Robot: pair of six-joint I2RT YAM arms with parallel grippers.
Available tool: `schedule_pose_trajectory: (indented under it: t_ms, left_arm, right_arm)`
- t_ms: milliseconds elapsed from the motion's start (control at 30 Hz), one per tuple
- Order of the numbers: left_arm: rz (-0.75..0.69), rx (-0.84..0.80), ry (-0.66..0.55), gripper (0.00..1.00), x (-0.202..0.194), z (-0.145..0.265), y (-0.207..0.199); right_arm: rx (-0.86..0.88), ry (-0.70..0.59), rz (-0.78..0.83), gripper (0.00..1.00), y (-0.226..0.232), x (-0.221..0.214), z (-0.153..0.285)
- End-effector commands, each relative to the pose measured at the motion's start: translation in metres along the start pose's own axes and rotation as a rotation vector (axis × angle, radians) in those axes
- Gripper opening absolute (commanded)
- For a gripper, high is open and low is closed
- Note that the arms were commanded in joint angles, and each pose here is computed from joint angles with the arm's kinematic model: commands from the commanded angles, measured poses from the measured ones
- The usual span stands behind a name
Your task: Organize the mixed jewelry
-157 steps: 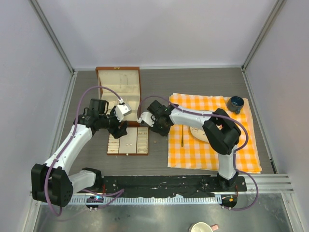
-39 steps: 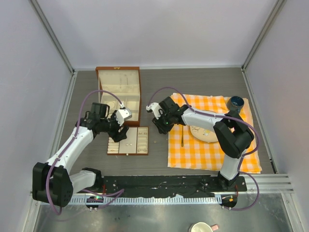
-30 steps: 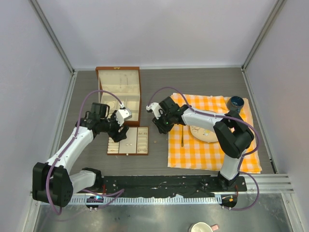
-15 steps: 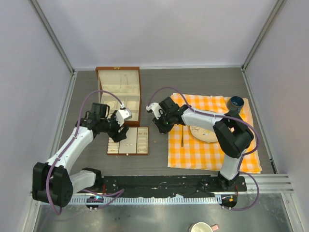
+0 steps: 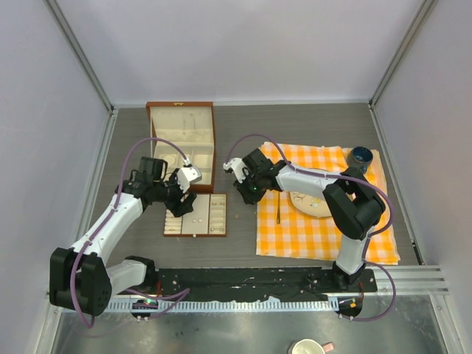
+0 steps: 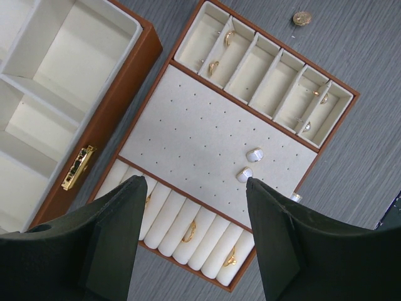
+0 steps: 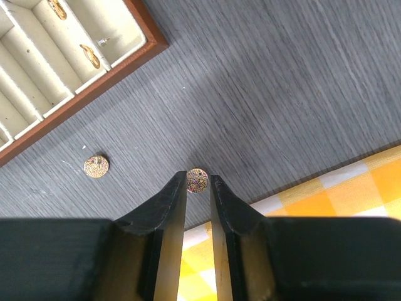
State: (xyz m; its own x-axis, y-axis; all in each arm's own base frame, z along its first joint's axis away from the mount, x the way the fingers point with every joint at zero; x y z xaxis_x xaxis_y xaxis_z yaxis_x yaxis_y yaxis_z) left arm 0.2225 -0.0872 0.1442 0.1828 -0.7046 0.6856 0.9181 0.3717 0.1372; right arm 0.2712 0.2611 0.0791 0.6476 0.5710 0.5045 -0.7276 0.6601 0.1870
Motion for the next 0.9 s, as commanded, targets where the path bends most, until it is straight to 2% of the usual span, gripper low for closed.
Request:
schedule_pose_trajectory:
  t_ms: [0,533,867]
  left_arm:
    - [-0.027,0.028,-0.027,0.69,0.0037,0.0027,0.0034]
    - [-0.026,0.022,-0.025,0.69,0.0023,0.0009,0.0025]
    - [-0.025,0.022,-0.026,0.69,0.0023,0.0014,0.0024]
  right_arm:
    - [-0.01,-0.053,0.019,0.27,-0.0018,0.0182,0.0035]
    - [-0.007,-0.056,0.016,0.19,-0.0018,0.0213,0.0008]
    - [-0.01,-0.059,0.016,0.08,-0.0022,0.0228,0.0009]
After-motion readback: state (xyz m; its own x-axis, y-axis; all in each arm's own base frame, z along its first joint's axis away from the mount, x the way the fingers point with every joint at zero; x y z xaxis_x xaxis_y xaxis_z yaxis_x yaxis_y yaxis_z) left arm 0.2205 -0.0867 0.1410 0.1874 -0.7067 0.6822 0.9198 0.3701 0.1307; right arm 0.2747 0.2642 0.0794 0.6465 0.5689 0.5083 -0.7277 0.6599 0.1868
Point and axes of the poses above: each gripper's point midway between its finger pads, its own z axis back along the fingers, its own y axis along the line the jaws close on, x = y × z, the point moved 6 cm from there along z, back along the fingers, and after that the axes turned 12 degrees about -z, right-handed, at the moved point
